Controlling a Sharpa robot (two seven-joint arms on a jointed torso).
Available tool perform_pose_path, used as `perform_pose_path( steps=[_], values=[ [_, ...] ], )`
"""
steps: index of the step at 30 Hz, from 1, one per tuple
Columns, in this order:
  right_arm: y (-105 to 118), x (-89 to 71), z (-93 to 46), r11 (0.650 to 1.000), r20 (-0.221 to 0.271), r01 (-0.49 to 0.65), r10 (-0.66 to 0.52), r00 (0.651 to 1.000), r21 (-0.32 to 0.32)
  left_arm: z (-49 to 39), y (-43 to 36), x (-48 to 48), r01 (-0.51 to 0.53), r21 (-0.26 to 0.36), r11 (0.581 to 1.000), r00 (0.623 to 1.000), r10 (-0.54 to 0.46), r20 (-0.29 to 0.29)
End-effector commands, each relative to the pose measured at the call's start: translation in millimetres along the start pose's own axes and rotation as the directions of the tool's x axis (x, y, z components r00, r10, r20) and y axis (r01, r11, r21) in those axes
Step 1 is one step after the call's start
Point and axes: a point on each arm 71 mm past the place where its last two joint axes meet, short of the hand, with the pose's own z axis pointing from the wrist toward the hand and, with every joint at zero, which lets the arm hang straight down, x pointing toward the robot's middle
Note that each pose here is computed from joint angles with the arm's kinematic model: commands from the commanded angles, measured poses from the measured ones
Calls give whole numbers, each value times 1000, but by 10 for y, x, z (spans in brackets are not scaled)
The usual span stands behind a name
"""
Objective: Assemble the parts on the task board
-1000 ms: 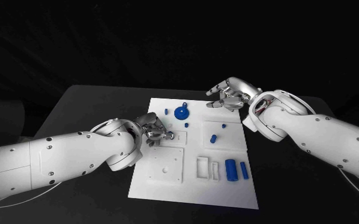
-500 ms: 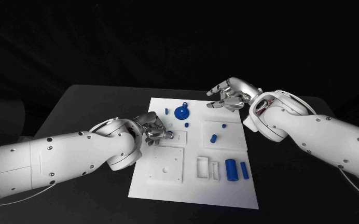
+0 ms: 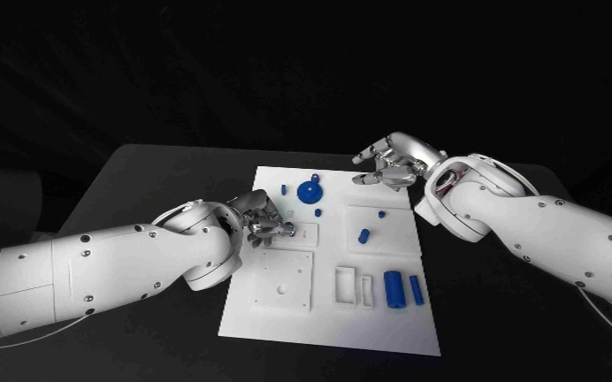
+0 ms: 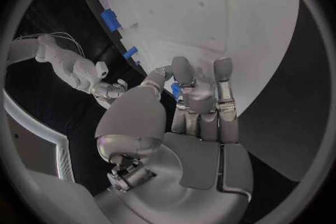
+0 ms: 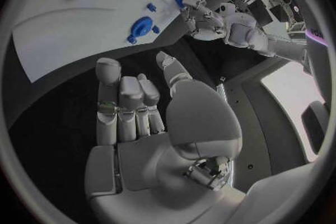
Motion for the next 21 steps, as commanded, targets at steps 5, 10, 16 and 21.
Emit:
perform_pose_path(
  steps=[5, 10, 16, 21],
  values=[
    [-6, 18, -4, 1000, -15, 8, -8, 1000, -2, 3, 70, 99, -40, -51, 998, 997, 36, -73],
    [-9, 24, -6, 1000, -16, 8, -8, 1000, -1, 4, 68, 115, -49, -53, 997, 995, 44, -93],
    [-13, 31, -8, 1000, -18, 7, -7, 1000, 0, 4, 63, 130, -57, -53, 997, 992, 51, -111],
    [-19, 42, -10, 1000, -19, 6, -6, 1000, 1, 4, 58, 142, -61, -51, 997, 991, 55, -125]
  ],
)
